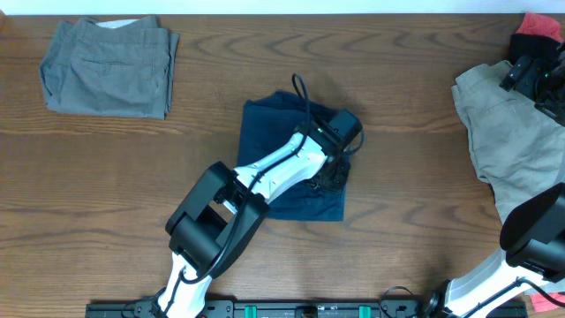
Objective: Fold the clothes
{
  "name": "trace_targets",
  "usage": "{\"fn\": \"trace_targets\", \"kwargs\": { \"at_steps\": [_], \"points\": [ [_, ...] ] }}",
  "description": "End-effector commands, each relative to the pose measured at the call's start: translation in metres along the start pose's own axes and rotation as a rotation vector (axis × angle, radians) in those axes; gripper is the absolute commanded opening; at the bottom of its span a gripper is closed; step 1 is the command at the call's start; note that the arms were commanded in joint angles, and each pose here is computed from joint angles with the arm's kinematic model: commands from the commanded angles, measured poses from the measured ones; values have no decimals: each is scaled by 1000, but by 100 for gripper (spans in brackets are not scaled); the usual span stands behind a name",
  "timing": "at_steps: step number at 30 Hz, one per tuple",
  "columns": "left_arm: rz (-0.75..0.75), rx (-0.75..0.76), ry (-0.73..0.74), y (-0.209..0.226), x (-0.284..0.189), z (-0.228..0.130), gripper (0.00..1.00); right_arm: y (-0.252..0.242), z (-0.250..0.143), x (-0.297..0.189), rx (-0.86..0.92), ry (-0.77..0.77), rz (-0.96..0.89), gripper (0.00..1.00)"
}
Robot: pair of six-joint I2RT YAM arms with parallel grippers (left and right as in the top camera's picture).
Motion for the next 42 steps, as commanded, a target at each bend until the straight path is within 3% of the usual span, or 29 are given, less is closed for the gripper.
{"fn": "trace_targets", "kwargs": {
  "at_steps": [1, 6, 11, 15, 19, 25, 33, 42],
  "points": [
    [-38, -2, 77, -10, 11, -16, 25, -3, 2, -2, -6, -6, -4, 99],
    [-201, 21, 69, -38, -22, -13, 24, -3, 2, -2, -6, -5, -4, 99],
    [-282, 69, -67, -54, -78, -5, 24, -3, 2, -2, -6, -5, -4, 99],
    [-186, 38, -215, -30, -122, 3, 25, -3, 2, -2, -6, -5, -4, 99],
    [-3, -93, -218, 26, -143, -3, 25, -3, 2, -2, -6, -5, -4, 99],
    [93, -263, -35, 89, -120, -27, 25, -3, 2, -2, -6, -5, -4, 99],
    [-17, -317, 151, 93, -52, -67, 25, -2, 1, -2, -7, -5, -3, 99],
    [66, -362, 210, 109, -19, -103, 24, -3, 2, -2, -6, -5, -4, 99]
  ]
}}
Point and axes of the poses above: each gripper's point midway between its finger pads, its own x axis out along the fingers, its own y axis along the line the jaws close on, z = x × y, the point moved 5 cm from there along -x, back along the fingers, and after that the axes turned 1 degree about x, right-handed, at the moved point
